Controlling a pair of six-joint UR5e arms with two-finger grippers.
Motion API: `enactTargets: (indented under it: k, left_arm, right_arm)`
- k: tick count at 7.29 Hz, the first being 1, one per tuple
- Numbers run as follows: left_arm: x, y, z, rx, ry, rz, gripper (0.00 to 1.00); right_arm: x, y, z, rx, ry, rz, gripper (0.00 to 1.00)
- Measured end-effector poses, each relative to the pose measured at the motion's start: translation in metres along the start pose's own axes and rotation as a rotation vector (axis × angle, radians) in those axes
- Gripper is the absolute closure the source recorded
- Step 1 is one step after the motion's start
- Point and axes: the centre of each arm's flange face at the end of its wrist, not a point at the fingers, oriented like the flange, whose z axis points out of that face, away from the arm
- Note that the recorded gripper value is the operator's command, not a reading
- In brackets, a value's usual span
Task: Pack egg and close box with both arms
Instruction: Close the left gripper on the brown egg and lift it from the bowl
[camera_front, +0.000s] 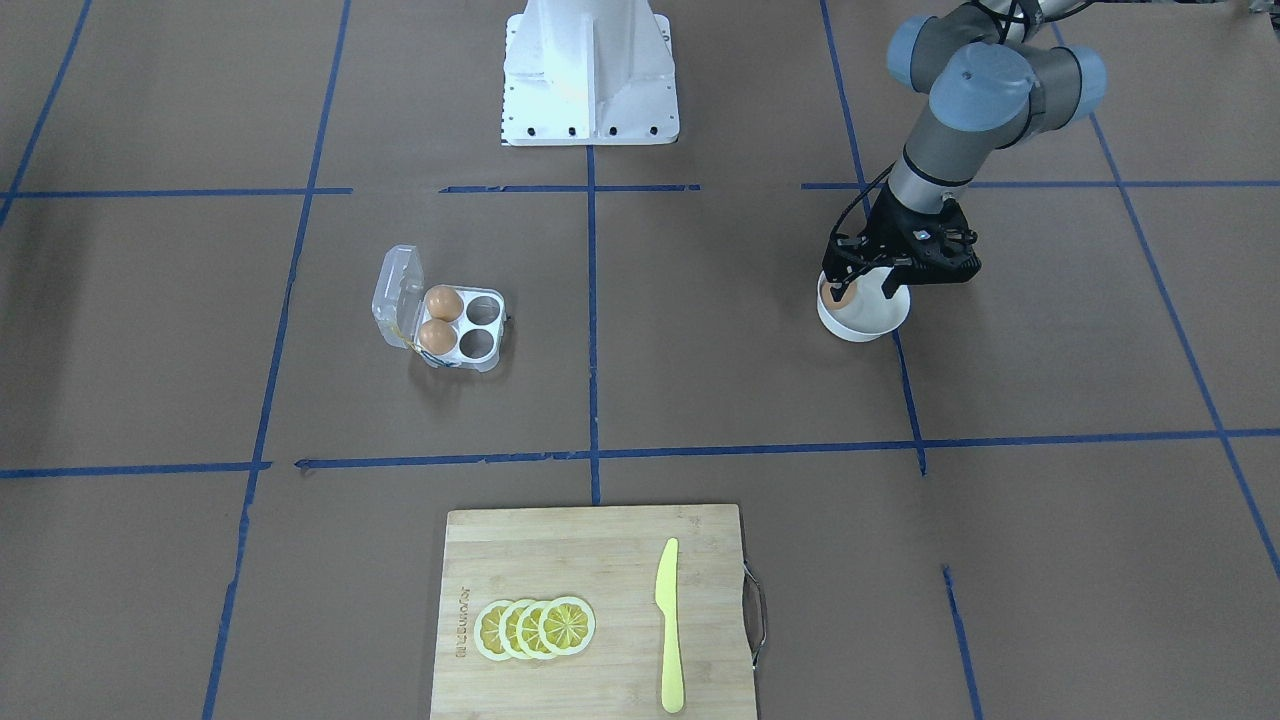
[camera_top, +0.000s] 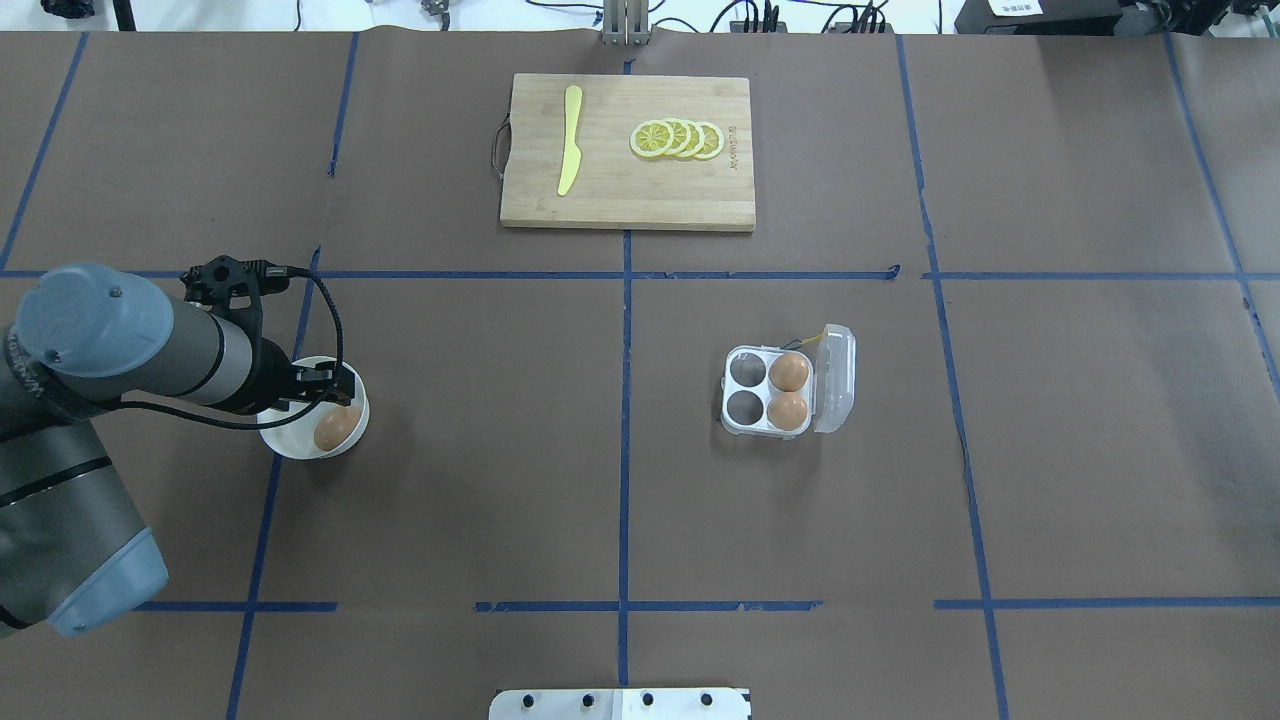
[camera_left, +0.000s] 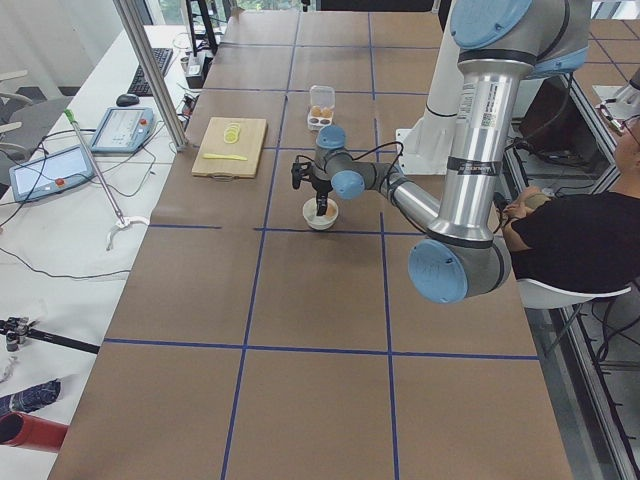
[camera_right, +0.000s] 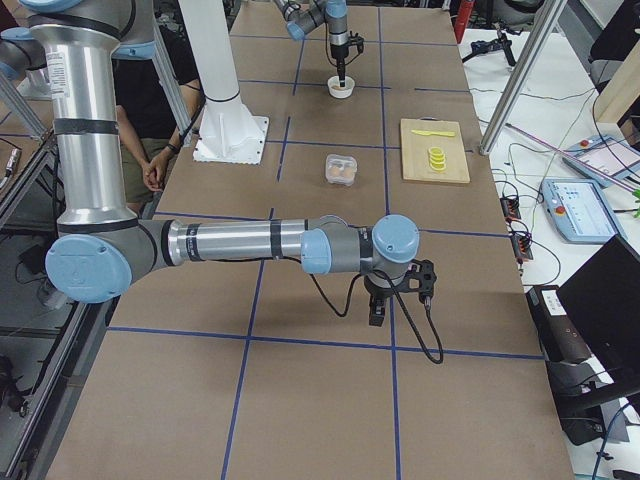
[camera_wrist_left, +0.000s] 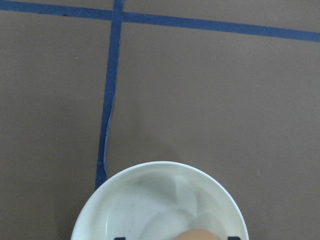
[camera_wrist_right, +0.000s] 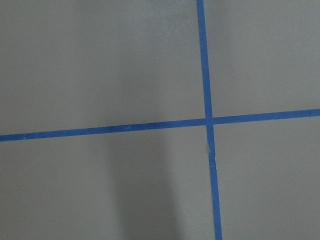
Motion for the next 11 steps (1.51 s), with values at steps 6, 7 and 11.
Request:
enactTargets:
  k: [6, 7, 11]
  left_arm:
    - [0.005, 0.018, 0.018, -0.033, -0.01, 0.024, 0.28]
    - [0.004, 0.018, 0.02, -0.035, -0.015, 0.023, 0.32]
    - [0.003, 0.019, 0.023, -0.039, -0.019, 0.021, 0.58]
  right_arm:
    - [-0.002, 0.0, -0.001, 0.003, 0.0, -0.001, 0.0]
    - [-0.002, 0.0, -0.002, 0.004, 0.0, -0.001, 0.0]
    - [-0.003, 0.0, -0.003, 0.004, 0.0, -0.002, 0.0]
